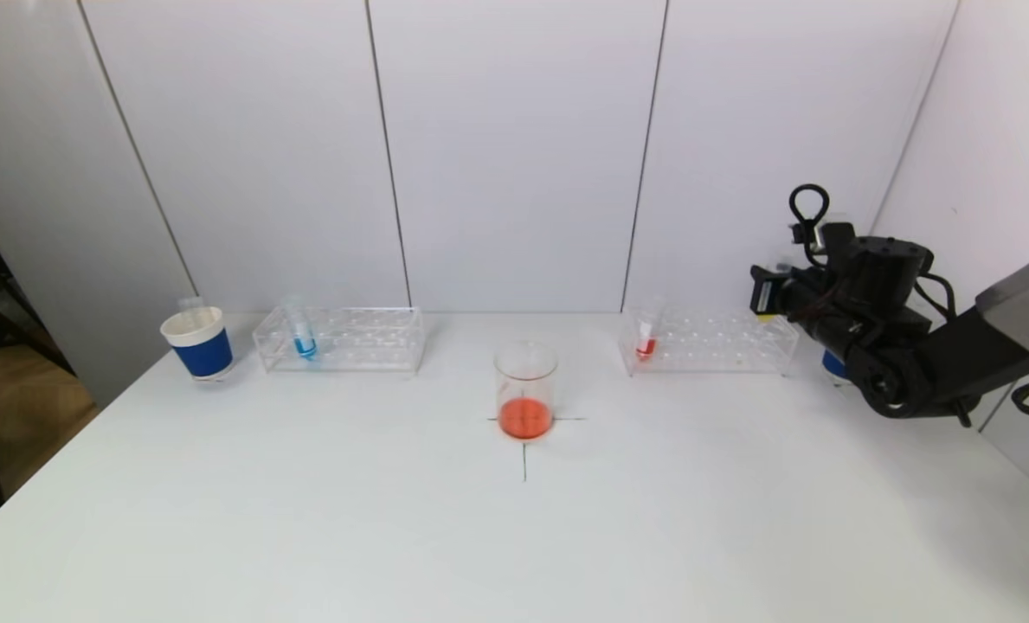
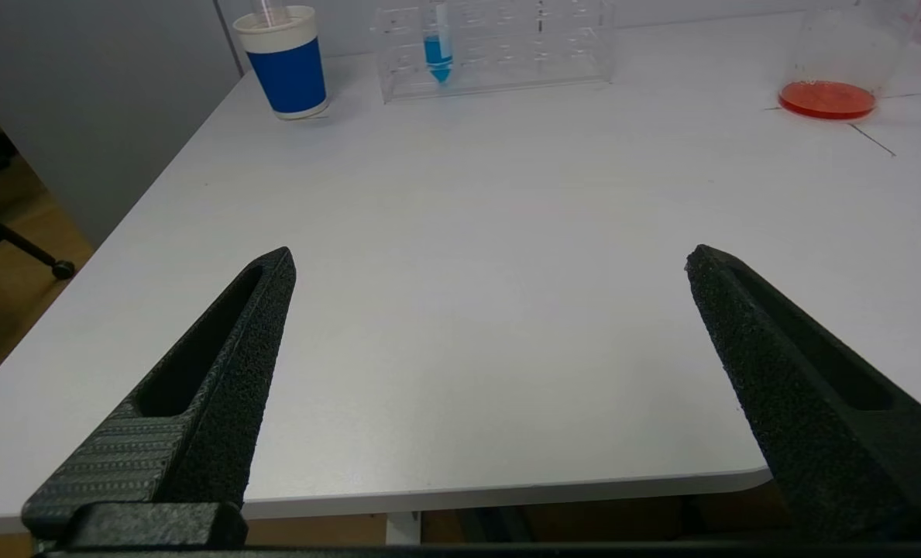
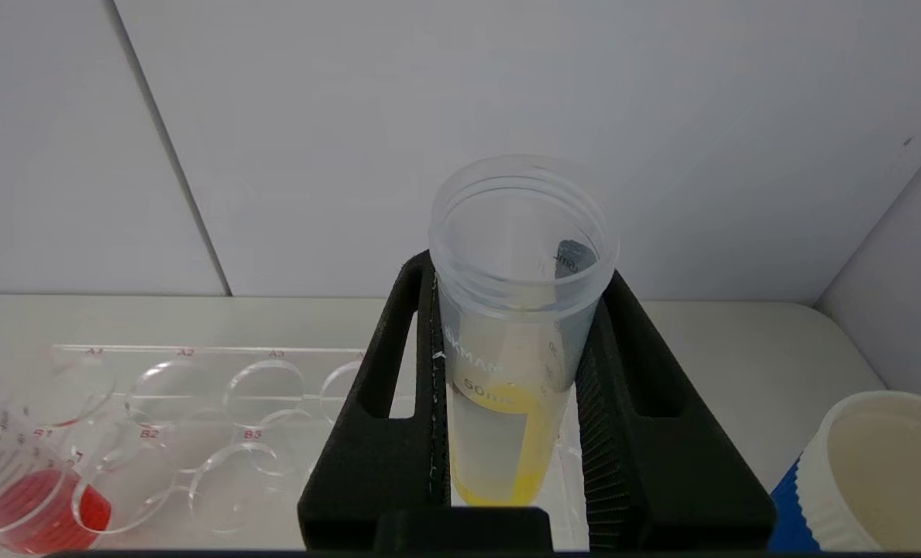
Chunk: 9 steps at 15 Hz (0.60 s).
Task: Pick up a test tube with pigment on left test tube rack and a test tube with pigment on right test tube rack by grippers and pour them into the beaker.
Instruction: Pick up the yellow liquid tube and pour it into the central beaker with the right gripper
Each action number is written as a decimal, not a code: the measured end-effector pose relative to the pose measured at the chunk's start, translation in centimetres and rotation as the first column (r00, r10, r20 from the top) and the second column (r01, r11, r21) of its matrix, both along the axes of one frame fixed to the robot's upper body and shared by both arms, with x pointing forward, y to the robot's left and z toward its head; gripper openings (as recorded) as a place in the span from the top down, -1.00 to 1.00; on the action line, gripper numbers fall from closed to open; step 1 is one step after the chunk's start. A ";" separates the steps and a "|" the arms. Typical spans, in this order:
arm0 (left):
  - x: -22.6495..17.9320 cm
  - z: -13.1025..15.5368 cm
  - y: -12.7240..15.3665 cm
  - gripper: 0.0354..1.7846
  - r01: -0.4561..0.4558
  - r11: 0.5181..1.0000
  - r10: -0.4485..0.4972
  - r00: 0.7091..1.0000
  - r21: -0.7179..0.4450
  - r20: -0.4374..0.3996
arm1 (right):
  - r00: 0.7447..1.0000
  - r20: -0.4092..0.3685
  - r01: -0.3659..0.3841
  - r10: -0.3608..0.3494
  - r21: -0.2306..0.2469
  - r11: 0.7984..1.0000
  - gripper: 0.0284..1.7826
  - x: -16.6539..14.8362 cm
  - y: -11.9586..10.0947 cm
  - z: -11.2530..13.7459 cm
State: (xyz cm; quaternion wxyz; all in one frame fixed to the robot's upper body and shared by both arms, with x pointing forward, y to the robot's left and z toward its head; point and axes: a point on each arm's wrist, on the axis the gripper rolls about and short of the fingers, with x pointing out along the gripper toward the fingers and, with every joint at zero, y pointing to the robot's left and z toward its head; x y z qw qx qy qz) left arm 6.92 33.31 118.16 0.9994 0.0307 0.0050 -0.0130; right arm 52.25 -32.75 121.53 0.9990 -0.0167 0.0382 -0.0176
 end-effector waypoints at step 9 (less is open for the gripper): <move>0.0 0.0 0.0 -0.98 0.000 1.000 0.000 1.000 0.000 0.000 | 1.000 0.016 -0.017 0.017 -0.002 1.000 0.43 -1.1 0.0 12.3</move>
